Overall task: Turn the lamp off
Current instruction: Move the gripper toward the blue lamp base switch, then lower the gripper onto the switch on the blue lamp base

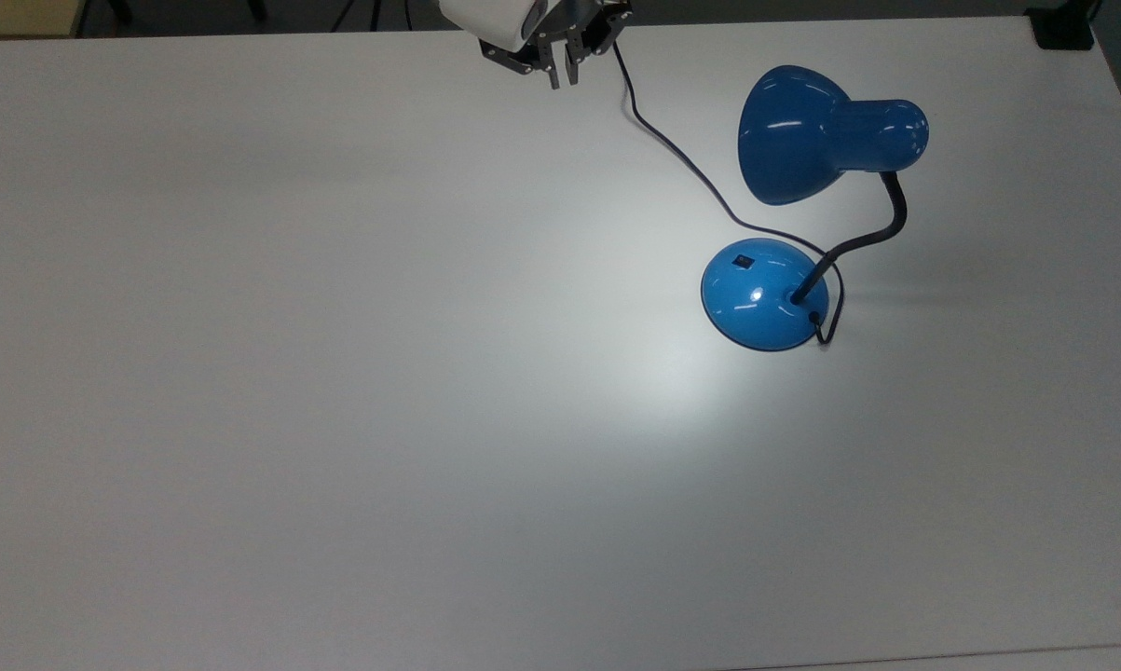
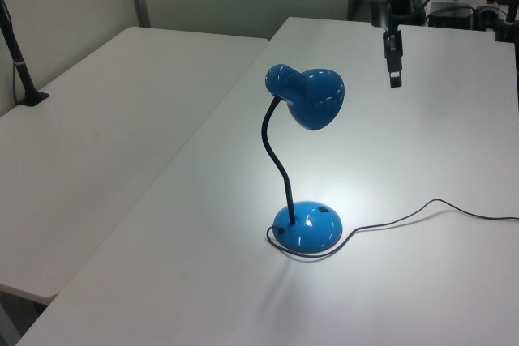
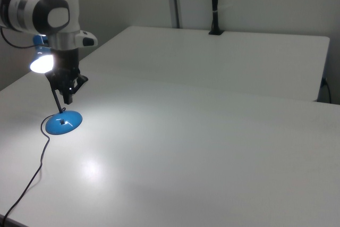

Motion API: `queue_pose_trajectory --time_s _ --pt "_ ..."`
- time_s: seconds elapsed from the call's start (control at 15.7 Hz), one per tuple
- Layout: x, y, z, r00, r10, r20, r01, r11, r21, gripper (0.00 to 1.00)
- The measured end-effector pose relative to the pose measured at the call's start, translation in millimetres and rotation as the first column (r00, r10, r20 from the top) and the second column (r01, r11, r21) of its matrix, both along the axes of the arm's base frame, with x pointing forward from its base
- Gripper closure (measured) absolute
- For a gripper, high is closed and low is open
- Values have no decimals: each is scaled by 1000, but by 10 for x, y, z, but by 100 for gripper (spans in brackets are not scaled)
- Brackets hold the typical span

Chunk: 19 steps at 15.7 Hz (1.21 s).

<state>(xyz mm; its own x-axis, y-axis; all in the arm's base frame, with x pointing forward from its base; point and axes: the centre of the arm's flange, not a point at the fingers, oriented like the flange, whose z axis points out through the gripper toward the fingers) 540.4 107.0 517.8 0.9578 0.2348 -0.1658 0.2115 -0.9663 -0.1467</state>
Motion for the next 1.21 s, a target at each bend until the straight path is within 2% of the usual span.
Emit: queue_pose_trajectory --time_s 0.06,0.19,0.51,0.89,1.21 --pt "8 107 -83 999 -35 8 35 999 19 98" --pt "40 310 -283 993 -109 43 107 993 47 99" --pt "42 910 -845 962 -251 108 246 967 59 99" --pt "209 1327 -1258 917 -354 184 336 934 124 99" --pt "241 1503 -1476 909 -363 206 340 930 141 99"
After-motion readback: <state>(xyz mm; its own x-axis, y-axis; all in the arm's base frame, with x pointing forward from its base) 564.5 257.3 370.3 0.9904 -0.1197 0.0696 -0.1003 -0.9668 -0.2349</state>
